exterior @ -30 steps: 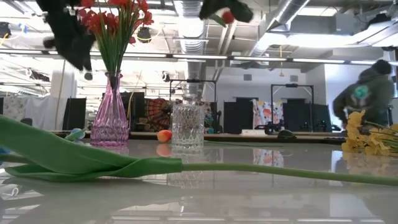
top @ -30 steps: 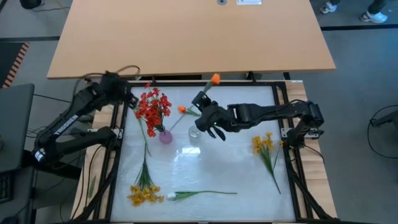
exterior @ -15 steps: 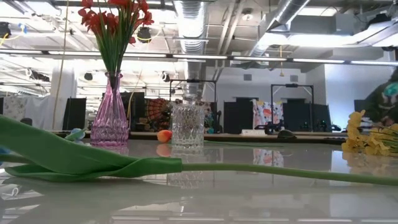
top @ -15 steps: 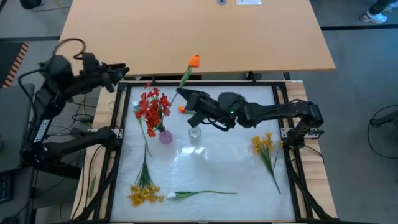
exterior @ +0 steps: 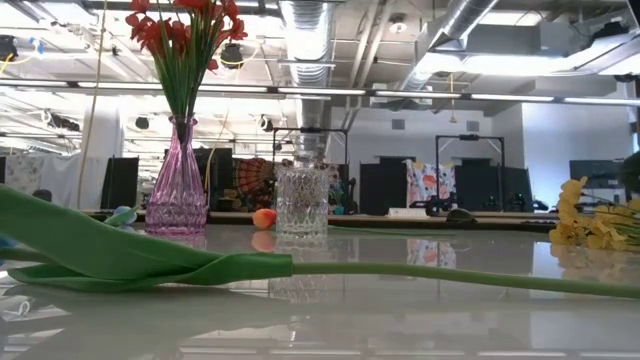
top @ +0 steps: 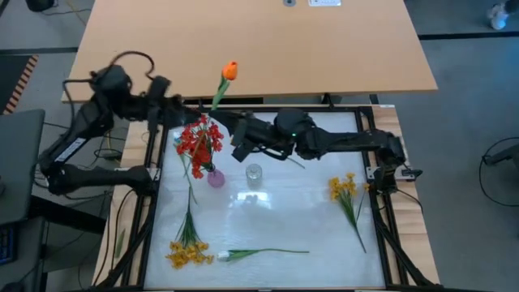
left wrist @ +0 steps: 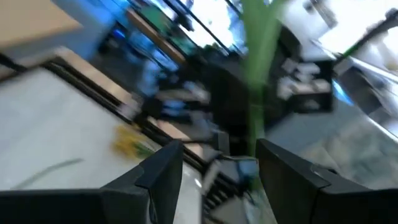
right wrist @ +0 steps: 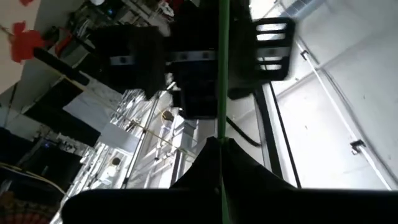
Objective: Sort flowers into vase by color
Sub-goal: Put the bottom orange tulip into the violet vase
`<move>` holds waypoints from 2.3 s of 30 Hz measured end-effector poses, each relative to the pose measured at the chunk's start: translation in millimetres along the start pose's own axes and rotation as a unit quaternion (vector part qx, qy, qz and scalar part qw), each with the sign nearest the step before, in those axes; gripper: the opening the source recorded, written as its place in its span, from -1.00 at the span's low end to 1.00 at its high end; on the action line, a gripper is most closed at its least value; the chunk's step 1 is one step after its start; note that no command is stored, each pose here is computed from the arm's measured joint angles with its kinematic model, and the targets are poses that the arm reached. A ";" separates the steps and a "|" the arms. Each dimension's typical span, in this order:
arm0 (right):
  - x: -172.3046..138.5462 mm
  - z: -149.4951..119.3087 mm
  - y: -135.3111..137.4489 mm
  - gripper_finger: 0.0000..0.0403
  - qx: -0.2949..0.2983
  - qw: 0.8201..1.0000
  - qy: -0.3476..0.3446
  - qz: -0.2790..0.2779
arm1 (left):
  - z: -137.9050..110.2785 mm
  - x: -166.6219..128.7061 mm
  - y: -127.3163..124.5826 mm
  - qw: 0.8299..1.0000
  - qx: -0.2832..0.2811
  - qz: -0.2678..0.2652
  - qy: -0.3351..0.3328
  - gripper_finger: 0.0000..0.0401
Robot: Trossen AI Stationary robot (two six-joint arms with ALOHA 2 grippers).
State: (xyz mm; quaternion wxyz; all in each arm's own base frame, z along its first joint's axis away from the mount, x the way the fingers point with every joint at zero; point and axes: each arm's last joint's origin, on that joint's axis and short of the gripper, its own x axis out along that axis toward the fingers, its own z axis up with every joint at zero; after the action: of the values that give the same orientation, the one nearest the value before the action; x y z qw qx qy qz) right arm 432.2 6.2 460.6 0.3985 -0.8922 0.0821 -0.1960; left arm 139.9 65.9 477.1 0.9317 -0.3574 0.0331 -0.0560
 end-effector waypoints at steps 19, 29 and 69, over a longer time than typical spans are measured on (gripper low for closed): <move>3.4 -1.3 9.1 -0.89 0.017 1.000 -0.011 0.021 | -8.9 31.3 2.0 0.997 0.031 -0.039 0.061 -0.39; 3.3 -0.4 8.4 -0.77 0.063 0.998 -0.025 0.010 | -13.5 32.6 7.6 0.995 0.042 -0.022 0.084 -0.98; -9.1 -50.7 6.4 0.11 0.900 0.372 -0.197 0.112 | 0.8 36.1 -7.4 0.952 0.301 -0.047 -0.022 -1.00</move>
State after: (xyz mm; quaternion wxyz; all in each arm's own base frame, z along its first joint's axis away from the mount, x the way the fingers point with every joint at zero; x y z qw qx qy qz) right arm 402.9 -29.7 484.0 0.9895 -0.0028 -0.1248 0.0733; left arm 175.2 56.3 481.8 0.9928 -0.0631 -0.0224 -0.0994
